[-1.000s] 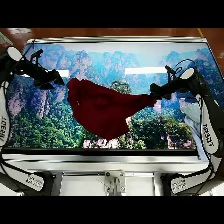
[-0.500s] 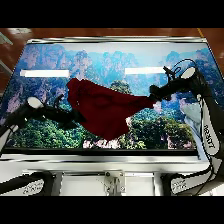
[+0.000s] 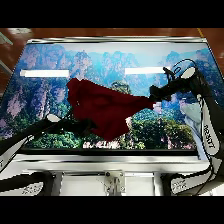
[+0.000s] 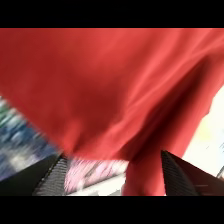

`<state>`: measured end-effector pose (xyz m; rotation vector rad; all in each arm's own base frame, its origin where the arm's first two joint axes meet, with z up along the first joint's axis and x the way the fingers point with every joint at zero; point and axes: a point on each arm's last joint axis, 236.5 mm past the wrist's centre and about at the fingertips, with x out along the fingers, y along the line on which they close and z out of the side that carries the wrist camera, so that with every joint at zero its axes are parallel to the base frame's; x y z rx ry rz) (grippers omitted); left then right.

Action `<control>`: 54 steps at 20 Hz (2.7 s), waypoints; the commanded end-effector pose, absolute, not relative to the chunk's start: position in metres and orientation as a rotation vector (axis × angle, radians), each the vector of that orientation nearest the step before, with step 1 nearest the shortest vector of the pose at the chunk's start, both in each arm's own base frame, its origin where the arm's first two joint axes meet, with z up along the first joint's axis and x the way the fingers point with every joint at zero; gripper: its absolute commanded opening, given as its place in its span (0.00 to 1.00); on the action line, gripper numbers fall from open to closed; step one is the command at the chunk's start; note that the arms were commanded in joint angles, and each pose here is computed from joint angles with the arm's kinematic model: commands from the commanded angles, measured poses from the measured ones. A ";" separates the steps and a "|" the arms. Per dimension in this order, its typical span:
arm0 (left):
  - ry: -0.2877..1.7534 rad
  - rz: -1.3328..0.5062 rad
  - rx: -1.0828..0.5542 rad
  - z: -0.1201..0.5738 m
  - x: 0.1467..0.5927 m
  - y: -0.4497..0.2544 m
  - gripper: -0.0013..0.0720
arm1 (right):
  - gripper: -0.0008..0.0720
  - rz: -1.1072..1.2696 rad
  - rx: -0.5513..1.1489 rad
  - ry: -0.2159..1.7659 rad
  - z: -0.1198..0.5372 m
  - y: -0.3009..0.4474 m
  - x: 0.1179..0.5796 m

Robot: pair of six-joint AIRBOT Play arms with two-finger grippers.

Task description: Fold the shirts.

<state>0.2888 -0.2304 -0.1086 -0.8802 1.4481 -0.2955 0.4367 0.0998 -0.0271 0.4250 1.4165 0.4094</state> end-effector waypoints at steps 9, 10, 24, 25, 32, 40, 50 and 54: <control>0.586 -0.600 -0.323 0.216 0.386 -0.198 0.07 | 0.10 0.497 0.209 1.035 0.121 0.089 0.448; 0.401 -0.506 -0.276 0.300 0.379 -0.158 0.07 | 0.10 0.486 0.165 0.882 0.179 0.086 0.448; 0.004 -0.389 -0.103 0.522 0.151 -0.088 0.07 | 0.10 0.216 0.097 0.169 0.467 0.054 0.198; 0.030 -0.363 -0.105 0.515 0.152 -0.082 0.07 | 0.10 0.201 0.101 0.196 0.461 0.051 0.192; 0.478 -0.113 -0.069 0.388 0.223 -0.030 0.07 | 0.10 0.190 0.140 0.776 0.333 0.048 0.245; 1.019 0.056 -0.037 0.157 0.388 0.000 0.07 | 0.10 0.172 0.313 1.130 0.078 0.051 0.450; 1.050 -0.076 -0.477 -0.016 0.529 -0.078 0.07 | 0.10 0.126 0.487 0.916 -0.028 0.070 0.571; 1.235 -0.112 -0.598 -0.051 0.503 -0.098 0.92 | 0.93 0.176 0.480 0.989 -0.036 0.088 0.558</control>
